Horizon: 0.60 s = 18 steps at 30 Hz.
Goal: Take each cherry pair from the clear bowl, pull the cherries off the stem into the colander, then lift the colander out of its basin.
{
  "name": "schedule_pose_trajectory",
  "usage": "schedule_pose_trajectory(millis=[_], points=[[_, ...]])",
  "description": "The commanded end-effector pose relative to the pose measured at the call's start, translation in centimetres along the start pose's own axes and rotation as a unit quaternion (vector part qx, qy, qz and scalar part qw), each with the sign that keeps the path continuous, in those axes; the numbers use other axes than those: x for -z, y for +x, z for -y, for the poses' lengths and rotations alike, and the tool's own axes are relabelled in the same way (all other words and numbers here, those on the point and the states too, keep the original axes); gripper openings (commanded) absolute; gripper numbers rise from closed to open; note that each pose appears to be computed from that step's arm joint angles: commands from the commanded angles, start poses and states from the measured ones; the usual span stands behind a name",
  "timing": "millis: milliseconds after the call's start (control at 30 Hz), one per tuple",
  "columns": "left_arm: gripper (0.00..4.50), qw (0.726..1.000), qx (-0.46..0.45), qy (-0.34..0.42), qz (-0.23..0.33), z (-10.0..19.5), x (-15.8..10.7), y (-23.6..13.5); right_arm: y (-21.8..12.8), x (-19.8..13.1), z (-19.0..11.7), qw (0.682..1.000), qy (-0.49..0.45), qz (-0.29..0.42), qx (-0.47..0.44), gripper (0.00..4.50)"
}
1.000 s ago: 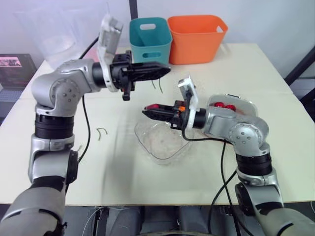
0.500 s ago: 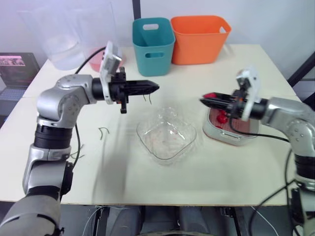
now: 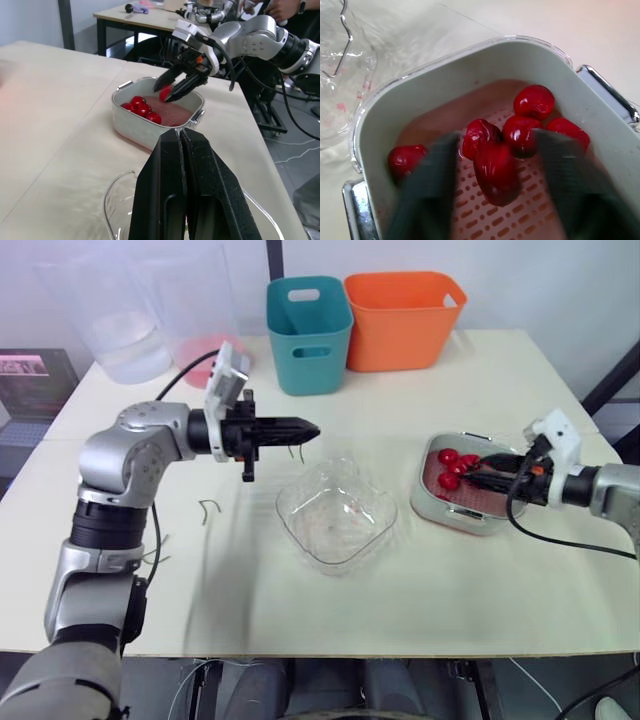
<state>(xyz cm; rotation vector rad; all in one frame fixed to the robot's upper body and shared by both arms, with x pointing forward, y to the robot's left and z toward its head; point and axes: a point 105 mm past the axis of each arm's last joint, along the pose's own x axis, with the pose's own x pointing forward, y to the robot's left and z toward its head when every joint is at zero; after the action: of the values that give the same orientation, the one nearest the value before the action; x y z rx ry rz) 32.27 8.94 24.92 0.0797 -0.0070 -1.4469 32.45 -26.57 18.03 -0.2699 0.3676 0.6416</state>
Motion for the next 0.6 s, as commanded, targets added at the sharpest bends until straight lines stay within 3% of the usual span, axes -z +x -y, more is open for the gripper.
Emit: schedule_pose_trajectory(millis=[33, 167, 333, 467, 600], points=[[0.00, 1.000, -0.006, 0.029, 0.006, -0.1, -1.2, -0.3, -1.4, -2.0, 0.9, 0.999, -0.021, 0.029, 0.021, 3.92], [0.00, 0.998, -0.048, 0.022, 0.018, -1.2, -1.9, -1.2, -1.6, -5.4, 0.3, 0.995, -0.015, 0.095, 0.008, 3.92], [0.00, 0.990, -0.136, -0.037, 0.000, -2.6, -1.1, -5.4, 0.8, -11.9, -8.7, 0.968, -0.042, 0.179, -0.171, 3.92], [0.00, 0.977, -0.208, -0.055, -0.015, -2.6, 0.5, -9.0, 3.3, -13.4, -14.6, 0.949, -0.092, 0.174, -0.247, 3.92], [0.00, 0.948, -0.292, -0.119, -0.044, -1.2, 3.9, -14.0, 5.6, -14.4, -20.2, 0.923, -0.143, 0.174, -0.312, 3.92]])
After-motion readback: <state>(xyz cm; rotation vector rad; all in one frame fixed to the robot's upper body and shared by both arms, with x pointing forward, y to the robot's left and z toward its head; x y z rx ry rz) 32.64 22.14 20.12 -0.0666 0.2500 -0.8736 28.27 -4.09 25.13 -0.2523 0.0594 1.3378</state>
